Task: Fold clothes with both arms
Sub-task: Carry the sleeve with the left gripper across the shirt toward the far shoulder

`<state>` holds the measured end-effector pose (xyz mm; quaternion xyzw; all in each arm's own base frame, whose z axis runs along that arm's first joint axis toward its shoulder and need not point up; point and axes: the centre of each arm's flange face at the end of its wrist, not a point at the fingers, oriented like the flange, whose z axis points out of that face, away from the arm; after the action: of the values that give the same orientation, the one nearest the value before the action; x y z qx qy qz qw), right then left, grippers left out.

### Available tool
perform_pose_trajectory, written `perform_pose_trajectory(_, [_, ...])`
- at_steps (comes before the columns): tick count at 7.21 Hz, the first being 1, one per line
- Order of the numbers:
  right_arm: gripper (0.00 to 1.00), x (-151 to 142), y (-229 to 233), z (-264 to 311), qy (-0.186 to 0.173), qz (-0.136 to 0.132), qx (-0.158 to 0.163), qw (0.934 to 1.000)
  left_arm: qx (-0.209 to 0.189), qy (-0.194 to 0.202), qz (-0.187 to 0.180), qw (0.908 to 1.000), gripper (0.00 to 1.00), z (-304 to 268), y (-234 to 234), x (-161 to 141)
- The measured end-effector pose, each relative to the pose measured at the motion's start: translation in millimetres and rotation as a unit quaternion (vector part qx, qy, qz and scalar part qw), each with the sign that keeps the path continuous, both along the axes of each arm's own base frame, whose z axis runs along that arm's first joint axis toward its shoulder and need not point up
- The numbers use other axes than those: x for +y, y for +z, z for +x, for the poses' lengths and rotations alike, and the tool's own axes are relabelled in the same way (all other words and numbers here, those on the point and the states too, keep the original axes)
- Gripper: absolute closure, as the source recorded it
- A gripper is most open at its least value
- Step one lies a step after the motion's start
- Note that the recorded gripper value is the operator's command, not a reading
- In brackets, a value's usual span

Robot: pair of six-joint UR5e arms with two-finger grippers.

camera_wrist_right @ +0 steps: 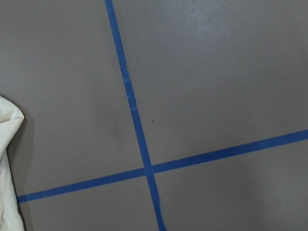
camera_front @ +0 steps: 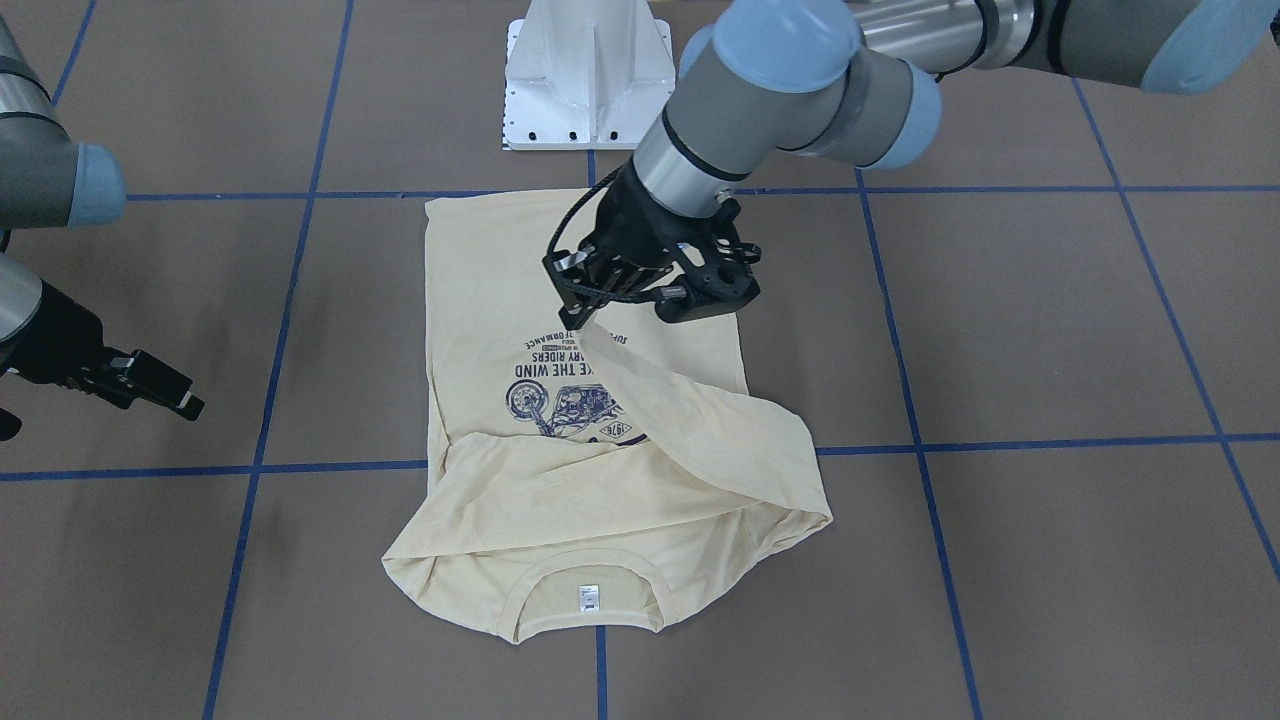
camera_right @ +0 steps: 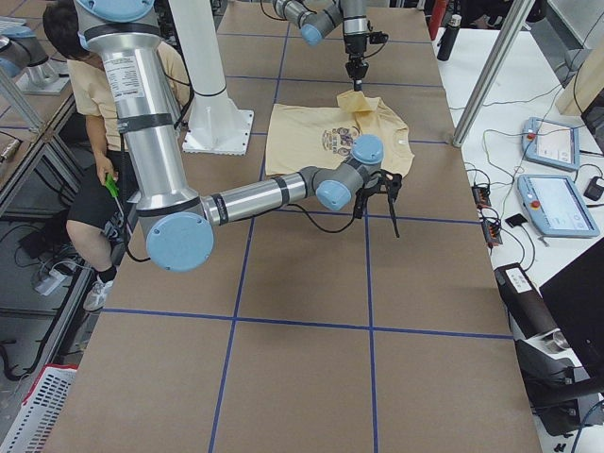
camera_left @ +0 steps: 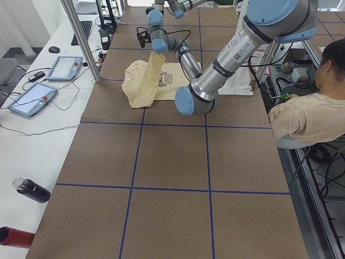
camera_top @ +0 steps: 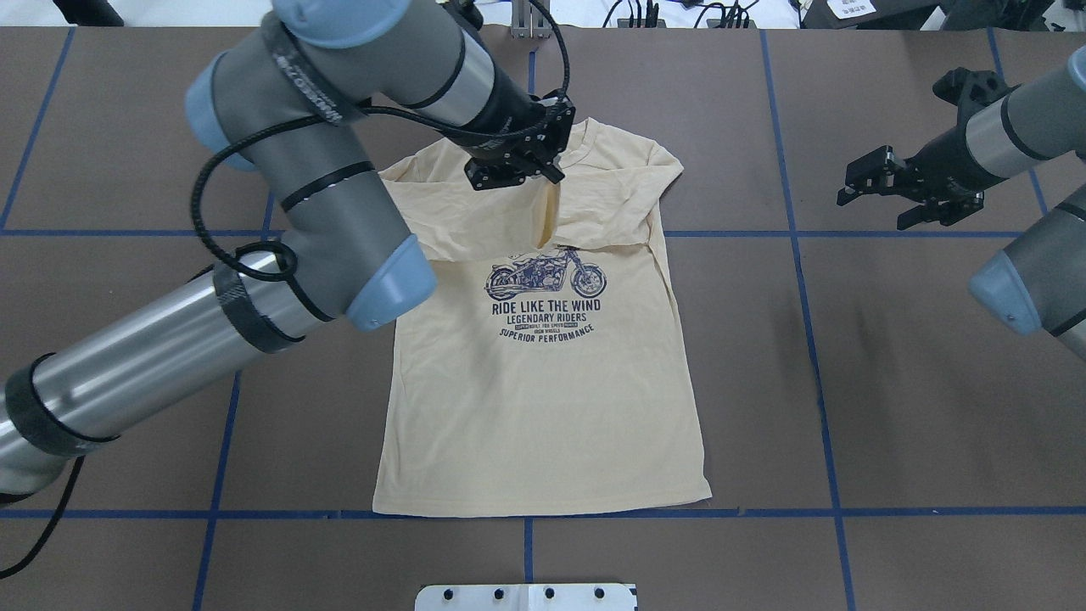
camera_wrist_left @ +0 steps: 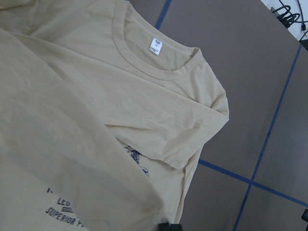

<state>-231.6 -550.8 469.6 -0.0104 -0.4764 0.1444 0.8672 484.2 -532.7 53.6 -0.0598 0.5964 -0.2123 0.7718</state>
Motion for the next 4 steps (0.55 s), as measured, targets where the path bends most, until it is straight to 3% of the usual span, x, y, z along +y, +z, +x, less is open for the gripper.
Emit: perform_pose_trajectory(4, [0.01,2.9,14.8,8.5,0.001,-0.004,0.008,1.0000,-0.006,-0.023,-0.028,0.9993,1.00,90.6,-31.7,-2.3])
